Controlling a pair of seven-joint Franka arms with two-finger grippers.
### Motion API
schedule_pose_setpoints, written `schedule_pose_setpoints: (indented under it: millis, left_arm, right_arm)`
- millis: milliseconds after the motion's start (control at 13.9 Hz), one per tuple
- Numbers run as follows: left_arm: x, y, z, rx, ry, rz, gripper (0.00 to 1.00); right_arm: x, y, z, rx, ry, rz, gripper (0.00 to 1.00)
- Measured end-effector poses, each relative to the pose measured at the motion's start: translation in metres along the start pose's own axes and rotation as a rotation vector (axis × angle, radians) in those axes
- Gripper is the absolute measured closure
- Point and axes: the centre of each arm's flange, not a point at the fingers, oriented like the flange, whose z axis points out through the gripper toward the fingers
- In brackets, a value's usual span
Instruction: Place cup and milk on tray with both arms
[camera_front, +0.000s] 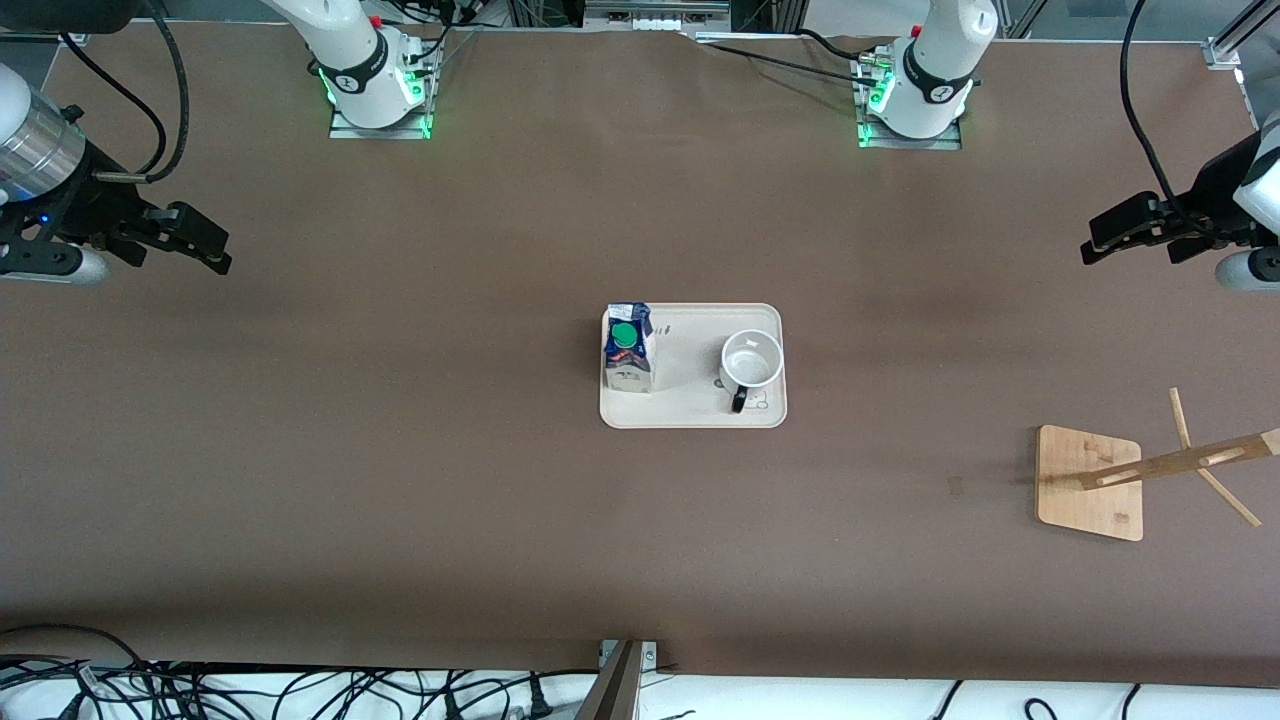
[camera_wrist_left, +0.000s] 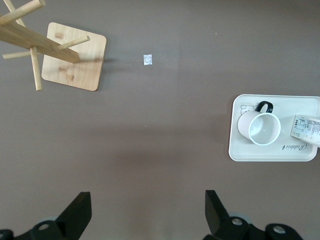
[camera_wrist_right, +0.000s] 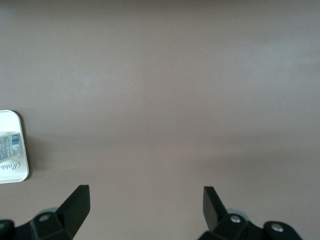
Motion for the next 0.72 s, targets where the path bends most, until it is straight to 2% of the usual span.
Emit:
schedule_pose_setpoints:
  millis: [287, 430, 717]
  left_arm:
    - [-0.001, -0.012, 0.001, -0.002, 0.002, -0.021, 0.00]
    - [0.000, -0.035, 0.006, -0.007, 0.033, -0.045, 0.00]
    - [-0.002, -0.061, 0.011, -0.008, 0.059, 0.039, 0.00]
  right_arm:
    - [0.000, -0.001, 0.000, 0.000, 0.000, -0.001, 0.00]
    - [0.000, -0.002, 0.000, 0.000, 0.000, -0.003, 0.00]
    - [0.004, -0.004, 0.001, 0.004, 0.025, -0.007, 0.00]
